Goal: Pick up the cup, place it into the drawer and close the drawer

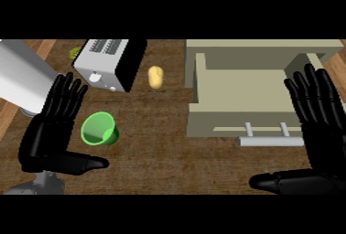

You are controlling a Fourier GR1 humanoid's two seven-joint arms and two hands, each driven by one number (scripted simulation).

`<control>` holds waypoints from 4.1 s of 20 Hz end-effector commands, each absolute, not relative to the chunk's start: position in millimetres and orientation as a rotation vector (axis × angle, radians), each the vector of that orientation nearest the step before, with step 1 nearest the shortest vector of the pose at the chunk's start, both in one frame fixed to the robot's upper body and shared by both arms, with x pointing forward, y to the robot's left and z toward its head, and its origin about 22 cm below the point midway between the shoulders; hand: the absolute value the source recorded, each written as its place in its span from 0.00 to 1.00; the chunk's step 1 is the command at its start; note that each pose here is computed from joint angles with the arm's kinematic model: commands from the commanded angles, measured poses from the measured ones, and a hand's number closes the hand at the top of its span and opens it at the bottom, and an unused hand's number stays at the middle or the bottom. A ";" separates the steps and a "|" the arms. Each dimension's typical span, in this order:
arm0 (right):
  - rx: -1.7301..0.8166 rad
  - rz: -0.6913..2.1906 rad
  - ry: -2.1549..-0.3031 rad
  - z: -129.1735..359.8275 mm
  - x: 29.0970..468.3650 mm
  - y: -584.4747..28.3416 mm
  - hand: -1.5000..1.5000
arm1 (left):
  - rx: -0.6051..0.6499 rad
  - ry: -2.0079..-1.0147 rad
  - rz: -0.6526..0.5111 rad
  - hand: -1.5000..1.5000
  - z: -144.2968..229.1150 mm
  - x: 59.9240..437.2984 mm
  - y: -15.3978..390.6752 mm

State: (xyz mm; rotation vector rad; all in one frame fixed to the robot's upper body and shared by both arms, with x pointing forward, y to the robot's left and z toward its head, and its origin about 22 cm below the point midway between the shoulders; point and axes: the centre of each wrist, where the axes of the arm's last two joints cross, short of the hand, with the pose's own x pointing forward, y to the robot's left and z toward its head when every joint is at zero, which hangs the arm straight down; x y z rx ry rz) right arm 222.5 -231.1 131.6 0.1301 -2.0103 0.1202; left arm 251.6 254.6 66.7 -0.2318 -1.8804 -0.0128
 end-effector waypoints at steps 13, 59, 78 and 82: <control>0.156 0.112 -2.004 155.3 203.7 -222.6 0.00 | -0.072 -1.774 0.012 0.00 -5.0 259.7 287.8; 0.165 0.119 -2.003 146.5 233.4 -236.4 0.00 | -0.138 -1.713 0.085 0.00 -138.6 267.5 312.8; 0.182 0.152 -1.996 152.9 226.7 -241.7 0.00 | -0.436 -1.711 0.200 1.00 -144.9 269.0 299.5; 0.147 0.141 -2.004 151.2 210.5 -241.6 0.00 | -0.450 -1.792 0.166 1.00 -135.2 285.8 281.3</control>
